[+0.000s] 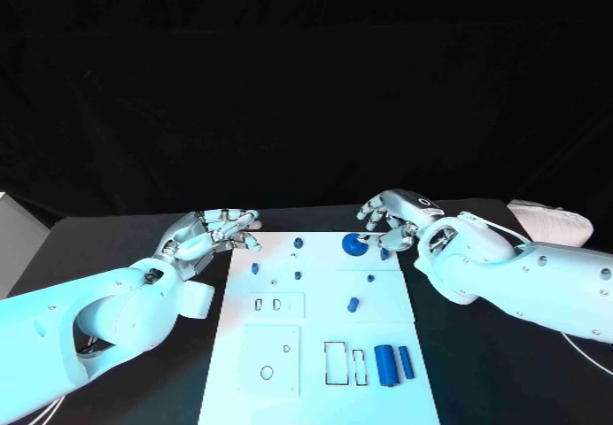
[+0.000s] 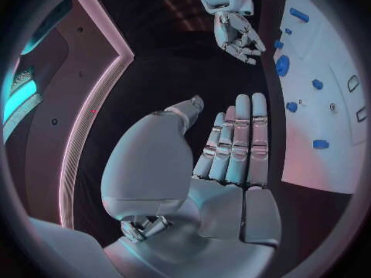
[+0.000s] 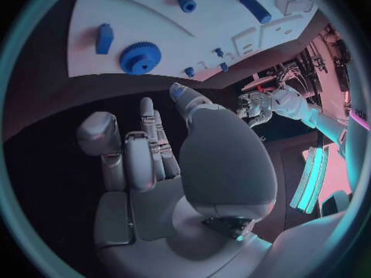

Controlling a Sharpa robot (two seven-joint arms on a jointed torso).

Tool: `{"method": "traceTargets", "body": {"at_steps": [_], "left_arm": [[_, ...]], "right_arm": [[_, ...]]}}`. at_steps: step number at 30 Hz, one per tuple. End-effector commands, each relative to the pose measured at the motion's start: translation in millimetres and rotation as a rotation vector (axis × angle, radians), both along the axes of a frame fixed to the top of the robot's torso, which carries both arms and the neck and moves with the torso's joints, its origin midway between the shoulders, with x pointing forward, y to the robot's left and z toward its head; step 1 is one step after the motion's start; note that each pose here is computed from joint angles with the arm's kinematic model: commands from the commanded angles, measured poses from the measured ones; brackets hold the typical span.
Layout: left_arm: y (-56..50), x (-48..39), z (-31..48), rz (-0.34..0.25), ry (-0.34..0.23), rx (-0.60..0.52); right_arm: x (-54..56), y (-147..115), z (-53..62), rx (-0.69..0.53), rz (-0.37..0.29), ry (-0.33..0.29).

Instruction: Assemble the parts on the task board

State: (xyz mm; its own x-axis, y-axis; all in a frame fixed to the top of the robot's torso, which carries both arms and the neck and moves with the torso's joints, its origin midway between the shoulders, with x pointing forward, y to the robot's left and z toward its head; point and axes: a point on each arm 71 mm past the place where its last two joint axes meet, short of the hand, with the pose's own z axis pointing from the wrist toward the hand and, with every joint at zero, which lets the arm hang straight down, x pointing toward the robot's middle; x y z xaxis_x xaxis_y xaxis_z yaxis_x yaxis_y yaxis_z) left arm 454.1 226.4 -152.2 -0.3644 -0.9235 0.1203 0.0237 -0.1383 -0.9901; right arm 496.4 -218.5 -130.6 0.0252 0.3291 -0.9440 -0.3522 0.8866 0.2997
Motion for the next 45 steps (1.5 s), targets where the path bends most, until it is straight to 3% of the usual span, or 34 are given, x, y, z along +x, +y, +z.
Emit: {"method": "traceTargets", "body": {"at_steps": [1, 7, 13, 30, 45], "left_arm": [[-2.6, 0.1, 1.2, -0.022, -0.007, -0.011], [-2.9, 0.6, 0.9, -0.024, -0.005, -0.011], [-4.1, 0.7, 0.7, -0.029, -0.004, -0.012], [-5.1, 1.2, 0.2, -0.035, -0.001, -0.013], [-5.7, 1.1, 0.1, -0.039, 0.001, -0.012]], "right_arm": [[0.4, -9.8, -5.2, 0.024, 0.003, 0.116], [7.9, -24.3, -10.9, 0.015, -0.036, 0.193], [16.2, -19.2, -18.7, 0.009, -0.048, 0.224], [34.6, 5.0, -30.8, 0.006, -0.063, 0.225], [34.0, 18.6, -35.5, -0.008, -0.031, 0.24]]}}
